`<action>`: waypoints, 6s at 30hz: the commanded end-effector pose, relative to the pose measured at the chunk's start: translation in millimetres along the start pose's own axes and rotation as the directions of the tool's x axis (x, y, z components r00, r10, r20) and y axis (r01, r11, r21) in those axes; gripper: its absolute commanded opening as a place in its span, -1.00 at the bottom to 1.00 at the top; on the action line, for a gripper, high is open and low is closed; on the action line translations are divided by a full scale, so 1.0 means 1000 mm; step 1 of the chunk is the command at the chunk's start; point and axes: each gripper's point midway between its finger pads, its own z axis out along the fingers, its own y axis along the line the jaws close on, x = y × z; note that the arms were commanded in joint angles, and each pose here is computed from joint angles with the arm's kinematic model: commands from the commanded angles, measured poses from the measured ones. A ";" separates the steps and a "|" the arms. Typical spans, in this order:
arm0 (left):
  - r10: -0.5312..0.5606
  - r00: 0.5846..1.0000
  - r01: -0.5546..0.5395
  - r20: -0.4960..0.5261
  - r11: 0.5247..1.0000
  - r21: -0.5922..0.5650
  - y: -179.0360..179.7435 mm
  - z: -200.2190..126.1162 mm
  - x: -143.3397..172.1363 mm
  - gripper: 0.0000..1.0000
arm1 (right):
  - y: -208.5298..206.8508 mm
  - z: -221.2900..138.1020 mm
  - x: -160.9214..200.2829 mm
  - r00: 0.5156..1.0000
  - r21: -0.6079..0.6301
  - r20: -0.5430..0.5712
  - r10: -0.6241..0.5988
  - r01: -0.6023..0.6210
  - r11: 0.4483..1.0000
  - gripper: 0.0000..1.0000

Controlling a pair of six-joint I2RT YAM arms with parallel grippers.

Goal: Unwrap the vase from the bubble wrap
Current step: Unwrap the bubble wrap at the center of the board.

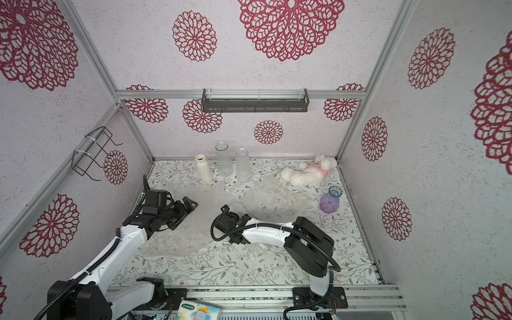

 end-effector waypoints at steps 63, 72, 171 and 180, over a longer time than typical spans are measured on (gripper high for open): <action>-0.059 0.998 0.059 -0.010 0.998 0.021 0.005 -0.001 -0.004 0.99 | -0.023 -0.024 -0.004 0.988 0.052 0.060 0.142 -0.145 0.988 -0.08; 0.073 0.997 -0.071 -0.031 0.996 0.060 -0.036 0.015 0.020 1.00 | -0.040 -0.024 0.002 0.844 -0.372 0.062 0.533 -0.476 0.797 -0.19; 0.119 0.985 -0.094 -0.127 0.978 0.185 -0.067 0.034 0.082 1.00 | -0.023 -0.053 0.008 0.984 -0.089 0.175 0.045 -0.030 0.996 0.16; 0.102 0.986 -0.071 -0.131 0.973 0.220 -0.068 0.033 0.077 1.00 | -0.020 -0.034 0.022 0.994 -0.022 0.106 -0.005 0.007 1.000 0.22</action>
